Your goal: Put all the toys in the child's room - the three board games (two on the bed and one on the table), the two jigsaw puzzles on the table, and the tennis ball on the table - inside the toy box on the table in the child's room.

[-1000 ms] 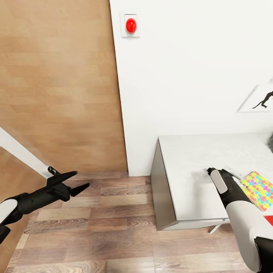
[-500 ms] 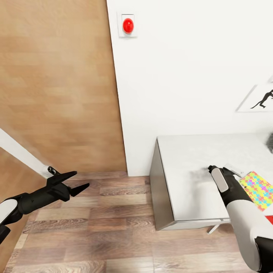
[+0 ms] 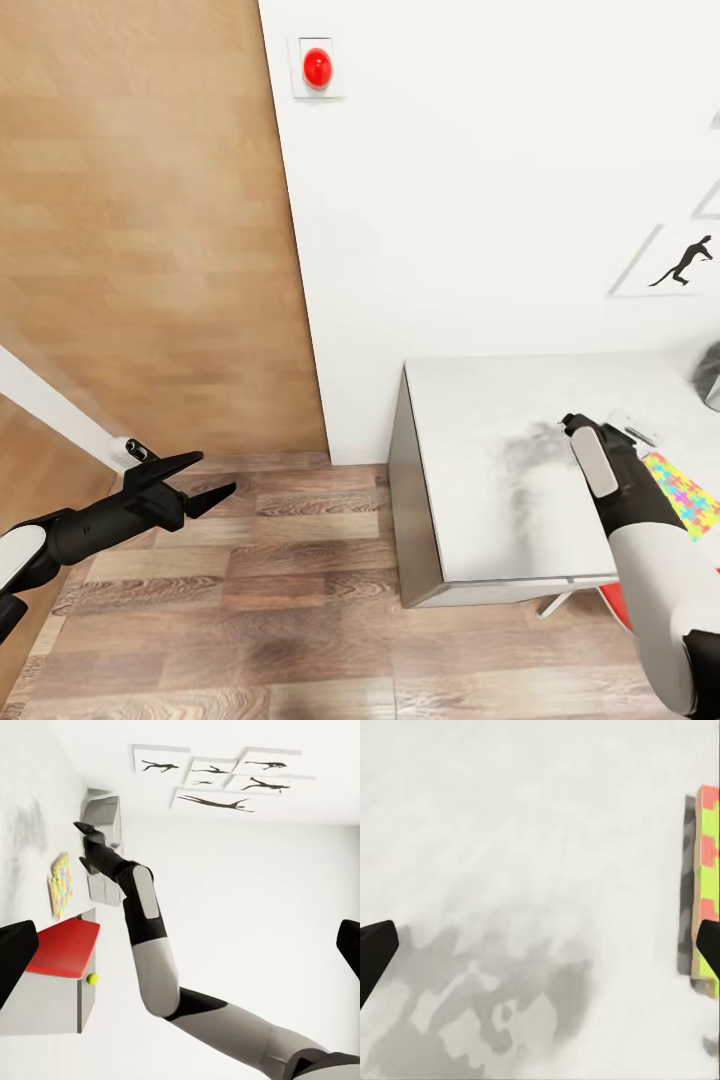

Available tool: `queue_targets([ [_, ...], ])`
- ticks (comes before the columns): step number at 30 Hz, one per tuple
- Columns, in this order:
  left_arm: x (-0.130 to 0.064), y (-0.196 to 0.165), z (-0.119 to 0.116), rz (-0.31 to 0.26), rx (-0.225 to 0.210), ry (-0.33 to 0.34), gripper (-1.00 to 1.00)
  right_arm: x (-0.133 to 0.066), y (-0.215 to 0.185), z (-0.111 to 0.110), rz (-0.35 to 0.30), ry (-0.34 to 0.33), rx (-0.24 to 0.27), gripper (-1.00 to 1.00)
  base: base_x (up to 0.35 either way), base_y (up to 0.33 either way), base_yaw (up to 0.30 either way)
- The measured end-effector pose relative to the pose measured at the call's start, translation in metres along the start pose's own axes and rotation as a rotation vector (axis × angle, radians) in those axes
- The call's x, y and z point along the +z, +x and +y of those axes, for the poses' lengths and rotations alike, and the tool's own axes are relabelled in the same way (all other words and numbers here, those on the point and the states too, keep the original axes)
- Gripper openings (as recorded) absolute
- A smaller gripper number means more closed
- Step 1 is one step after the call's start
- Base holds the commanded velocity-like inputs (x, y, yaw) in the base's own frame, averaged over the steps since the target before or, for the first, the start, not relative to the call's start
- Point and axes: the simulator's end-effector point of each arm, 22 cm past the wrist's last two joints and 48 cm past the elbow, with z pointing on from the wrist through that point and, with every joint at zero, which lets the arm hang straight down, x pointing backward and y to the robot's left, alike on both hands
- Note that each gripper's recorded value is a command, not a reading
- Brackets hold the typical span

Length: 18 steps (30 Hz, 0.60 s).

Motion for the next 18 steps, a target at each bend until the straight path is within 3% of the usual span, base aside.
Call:
queue_targets([
  [11, 0.0, 0.0, 0.0, 0.0, -0.001, 0.001, 1.0, 0.011, -0.028, -0.042, -0.001, 0.056, -0.035, 1.0, 0.0, -0.013, 0.0],
  [18, 0.0, 0.0, 0.0, 0.0, -0.001, 0.001, 1.0, 0.023, -0.038, -0.079, 0.005, 0.115, -0.047, 1.0, 0.0, -0.213, 0.0],
])
